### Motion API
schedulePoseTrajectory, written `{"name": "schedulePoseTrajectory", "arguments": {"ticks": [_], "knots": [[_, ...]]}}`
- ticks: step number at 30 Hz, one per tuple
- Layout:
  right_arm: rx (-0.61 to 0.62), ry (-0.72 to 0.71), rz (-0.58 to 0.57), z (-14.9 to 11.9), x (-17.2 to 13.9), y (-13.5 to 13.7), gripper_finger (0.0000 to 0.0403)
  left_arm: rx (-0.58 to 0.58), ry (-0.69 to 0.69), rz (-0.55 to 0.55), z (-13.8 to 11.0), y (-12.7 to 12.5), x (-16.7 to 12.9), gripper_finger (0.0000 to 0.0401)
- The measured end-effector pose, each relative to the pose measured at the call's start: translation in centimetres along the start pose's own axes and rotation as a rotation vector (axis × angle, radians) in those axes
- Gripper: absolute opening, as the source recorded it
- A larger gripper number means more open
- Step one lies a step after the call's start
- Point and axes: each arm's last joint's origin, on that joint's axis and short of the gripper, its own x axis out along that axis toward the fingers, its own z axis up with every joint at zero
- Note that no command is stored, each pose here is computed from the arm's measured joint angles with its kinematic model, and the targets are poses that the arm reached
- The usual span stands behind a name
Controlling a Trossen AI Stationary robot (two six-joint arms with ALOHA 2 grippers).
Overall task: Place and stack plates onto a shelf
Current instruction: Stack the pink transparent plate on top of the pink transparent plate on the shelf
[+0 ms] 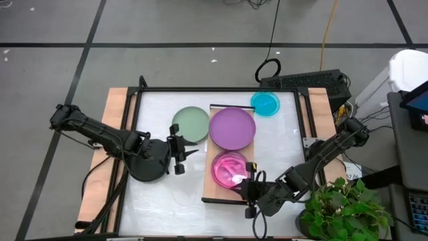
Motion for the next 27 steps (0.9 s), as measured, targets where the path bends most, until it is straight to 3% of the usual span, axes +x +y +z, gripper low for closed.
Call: {"name": "schedulePoseTrajectory", "arguments": {"ticks": [13, 23, 27], "knots": [[0.004, 0.017, -0.016, -1.0, 0.7, -0.3, 0.0007, 0.000, 0.000, 0.000, 0.0, 0.0, 0.0, 0.0108], [0.042, 0.033, -0.027, -1.8, 1.3, -0.6, 0.0078, -0.015, 0.004, -0.055, 0.0, -0.2, 0.0, 0.0108], [0.065, 0.018, 0.029, -1.4, 1.0, -0.6, 0.0107, -0.022, 0.008, -0.096, 0.0, -0.3, 0.0, 0.0108]]}}
